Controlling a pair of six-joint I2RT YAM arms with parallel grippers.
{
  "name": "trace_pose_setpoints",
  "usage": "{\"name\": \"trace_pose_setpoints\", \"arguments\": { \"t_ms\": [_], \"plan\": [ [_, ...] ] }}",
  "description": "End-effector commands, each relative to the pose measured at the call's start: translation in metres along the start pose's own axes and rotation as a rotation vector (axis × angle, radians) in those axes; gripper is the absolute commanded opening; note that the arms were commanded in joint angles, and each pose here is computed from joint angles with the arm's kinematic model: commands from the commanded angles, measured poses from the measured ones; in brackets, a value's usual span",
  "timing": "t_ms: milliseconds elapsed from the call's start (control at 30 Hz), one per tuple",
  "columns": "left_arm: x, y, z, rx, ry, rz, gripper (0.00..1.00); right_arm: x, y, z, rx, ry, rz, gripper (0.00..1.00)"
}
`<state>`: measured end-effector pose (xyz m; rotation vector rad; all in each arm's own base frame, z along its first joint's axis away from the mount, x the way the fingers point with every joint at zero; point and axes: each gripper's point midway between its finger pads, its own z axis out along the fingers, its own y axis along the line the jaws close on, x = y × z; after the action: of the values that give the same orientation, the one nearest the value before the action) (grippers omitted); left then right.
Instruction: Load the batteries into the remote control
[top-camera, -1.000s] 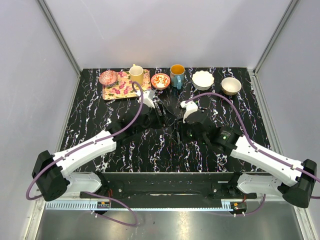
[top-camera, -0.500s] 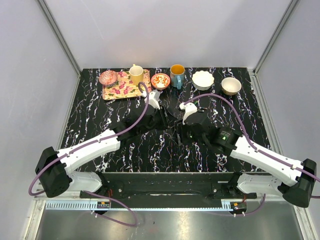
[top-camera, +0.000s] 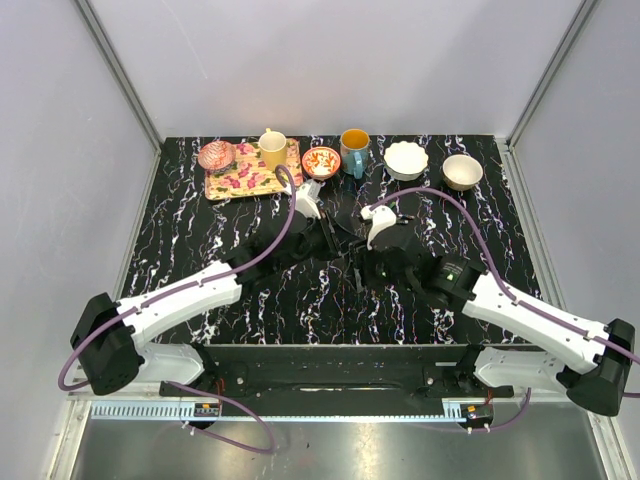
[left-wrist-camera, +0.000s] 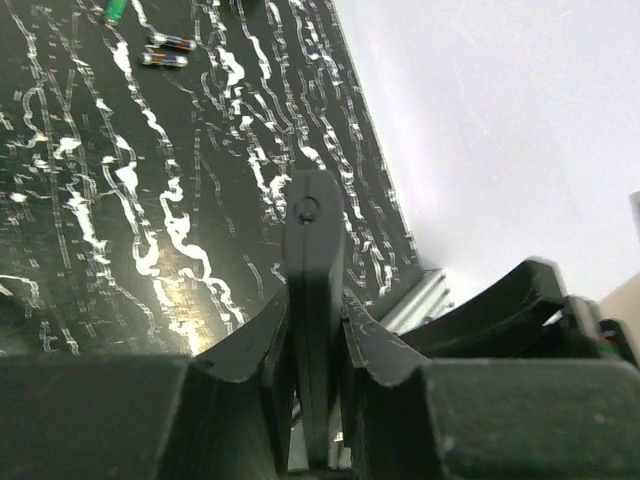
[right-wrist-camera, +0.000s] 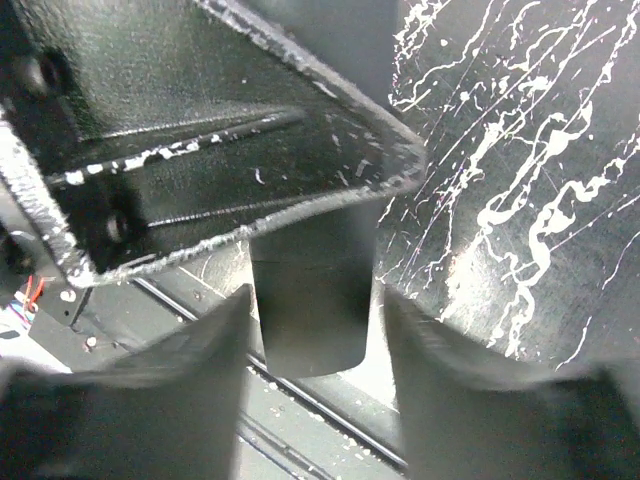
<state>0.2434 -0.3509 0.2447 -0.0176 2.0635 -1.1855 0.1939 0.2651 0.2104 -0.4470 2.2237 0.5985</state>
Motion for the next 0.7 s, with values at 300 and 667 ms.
{"name": "trace_pose_setpoints", "arguments": {
  "t_ms": [300,667],
  "plan": [
    [-0.058,0.018,-0.042,0.077,-0.28,-0.018,0.0,-0.045,0.018,-0.062,-0.119,-0.172,0.101,1.0],
    [-0.081,0.007,-0.106,0.363,-0.6,-0.011,0.0,-0.054,0.034,-0.048,-0.343,-0.388,0.467,1.0]
  ]
}}
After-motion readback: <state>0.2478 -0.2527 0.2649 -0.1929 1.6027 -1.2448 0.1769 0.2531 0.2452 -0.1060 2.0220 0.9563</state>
